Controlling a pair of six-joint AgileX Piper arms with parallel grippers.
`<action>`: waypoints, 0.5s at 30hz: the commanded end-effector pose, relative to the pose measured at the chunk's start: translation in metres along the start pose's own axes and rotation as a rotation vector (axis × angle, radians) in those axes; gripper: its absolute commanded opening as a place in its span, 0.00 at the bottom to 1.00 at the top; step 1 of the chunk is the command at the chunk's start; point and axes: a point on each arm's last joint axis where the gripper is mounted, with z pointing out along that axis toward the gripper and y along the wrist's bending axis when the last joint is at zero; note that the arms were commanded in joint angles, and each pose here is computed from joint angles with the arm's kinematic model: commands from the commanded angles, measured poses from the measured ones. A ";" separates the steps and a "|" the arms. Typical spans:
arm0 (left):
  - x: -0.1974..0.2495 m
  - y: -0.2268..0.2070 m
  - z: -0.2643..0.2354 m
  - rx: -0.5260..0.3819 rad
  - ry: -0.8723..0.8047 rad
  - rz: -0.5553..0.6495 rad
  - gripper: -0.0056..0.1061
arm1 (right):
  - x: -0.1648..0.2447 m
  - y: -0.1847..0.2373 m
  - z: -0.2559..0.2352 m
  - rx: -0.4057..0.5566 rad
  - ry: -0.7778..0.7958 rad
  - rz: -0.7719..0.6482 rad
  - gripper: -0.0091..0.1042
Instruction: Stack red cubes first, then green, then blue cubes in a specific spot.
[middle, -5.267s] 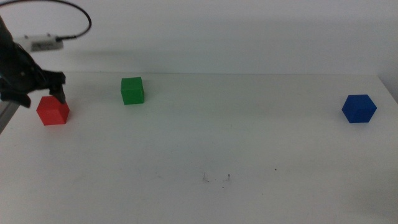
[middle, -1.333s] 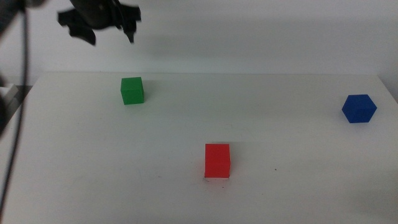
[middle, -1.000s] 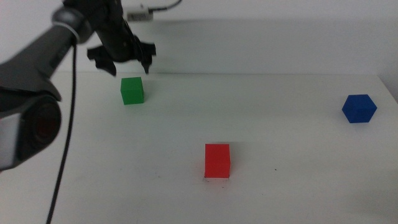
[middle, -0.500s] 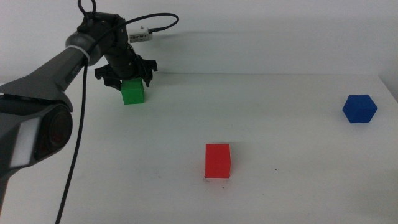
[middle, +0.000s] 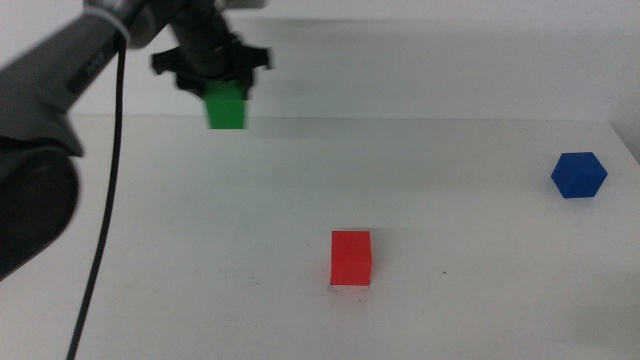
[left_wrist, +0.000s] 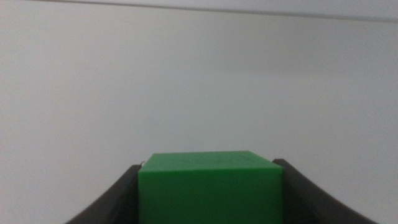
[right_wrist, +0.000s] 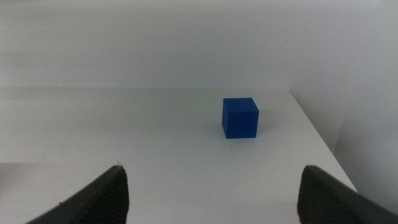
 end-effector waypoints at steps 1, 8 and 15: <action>0.027 -0.029 -0.036 0.014 0.007 0.023 0.32 | 0.000 0.000 0.000 0.006 -0.010 -0.011 0.90; 0.135 -0.098 -0.074 0.105 -0.099 0.012 0.32 | 0.000 0.000 0.000 0.006 -0.010 -0.011 0.90; 0.175 -0.120 -0.061 0.154 -0.031 0.034 0.32 | 0.000 0.000 0.000 0.006 -0.010 -0.011 0.90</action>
